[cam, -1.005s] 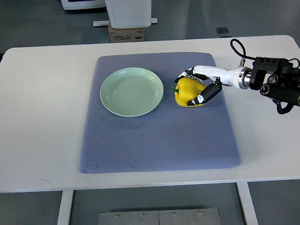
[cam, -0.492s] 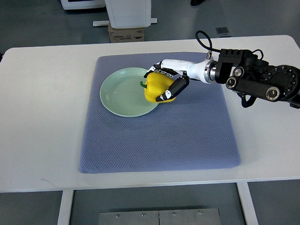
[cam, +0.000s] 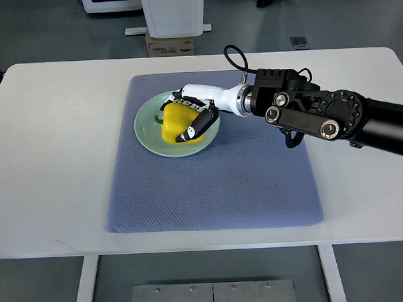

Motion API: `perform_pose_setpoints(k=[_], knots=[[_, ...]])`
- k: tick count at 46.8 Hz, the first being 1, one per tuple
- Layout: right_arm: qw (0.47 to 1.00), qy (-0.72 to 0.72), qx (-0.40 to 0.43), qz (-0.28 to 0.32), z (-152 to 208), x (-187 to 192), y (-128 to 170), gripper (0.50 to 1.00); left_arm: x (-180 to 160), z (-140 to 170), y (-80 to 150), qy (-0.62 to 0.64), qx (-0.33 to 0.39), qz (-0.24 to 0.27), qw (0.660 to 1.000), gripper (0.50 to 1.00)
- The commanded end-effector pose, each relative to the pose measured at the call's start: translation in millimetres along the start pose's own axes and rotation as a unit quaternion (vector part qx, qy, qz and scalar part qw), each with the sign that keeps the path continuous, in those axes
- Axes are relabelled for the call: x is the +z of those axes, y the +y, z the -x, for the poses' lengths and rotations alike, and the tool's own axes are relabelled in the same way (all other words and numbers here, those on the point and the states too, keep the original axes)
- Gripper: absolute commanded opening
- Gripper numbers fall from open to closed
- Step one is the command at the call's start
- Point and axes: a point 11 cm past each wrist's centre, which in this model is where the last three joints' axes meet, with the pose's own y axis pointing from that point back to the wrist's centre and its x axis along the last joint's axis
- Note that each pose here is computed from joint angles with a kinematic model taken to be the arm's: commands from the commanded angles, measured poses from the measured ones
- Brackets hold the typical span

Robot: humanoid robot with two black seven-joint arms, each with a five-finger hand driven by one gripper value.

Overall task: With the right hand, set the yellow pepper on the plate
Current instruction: 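Open the right hand's fingers to release the pepper on the plate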

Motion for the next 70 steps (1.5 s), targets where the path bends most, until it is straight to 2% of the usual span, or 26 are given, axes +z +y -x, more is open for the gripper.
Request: perform_pose_setpoints(k=[1,18,50,53,57,61,70], knots=[[1.0,-0.004,-0.003,0.003,6.6,-4.0,-6.5,0.5,0.0,0.0,0.0,0.0,0.0,0.0,1.0,1.0],[0.995,-0.053,0.064,0.059,-15.4,34.8,-3.5,0.5,0.0,0.0,0.0,0.0,0.0,0.0,1.0,1.0],[0.995,-0.06,0.064,0.057,-7.9,41.8,-4.2,0.5,0.0,0.0,0.0,0.0,0.0,0.0,1.0,1.0],[0.995,-0.061,0.065,0.052,-8.0,40.6,-4.3,0.612,0.0,0.0,0.0,0.0,0.0,0.0,1.0,1.0],[0.995,-0.061,0.065,0.049,-7.7,39.6,-4.5,0.698,0.0,0.0,0.0,0.0,0.0,0.0,1.0,1.0],[0.995,-0.06,0.065,0.049,-7.7,39.6,-4.5,0.822,0.0,0.0,0.0,0.0,0.0,0.0,1.0,1.0],[0.995,-0.061,0.065,0.047,-7.2,39.6,-4.6,0.954,0.0,0.0,0.0,0.0,0.0,0.0,1.0,1.0]])
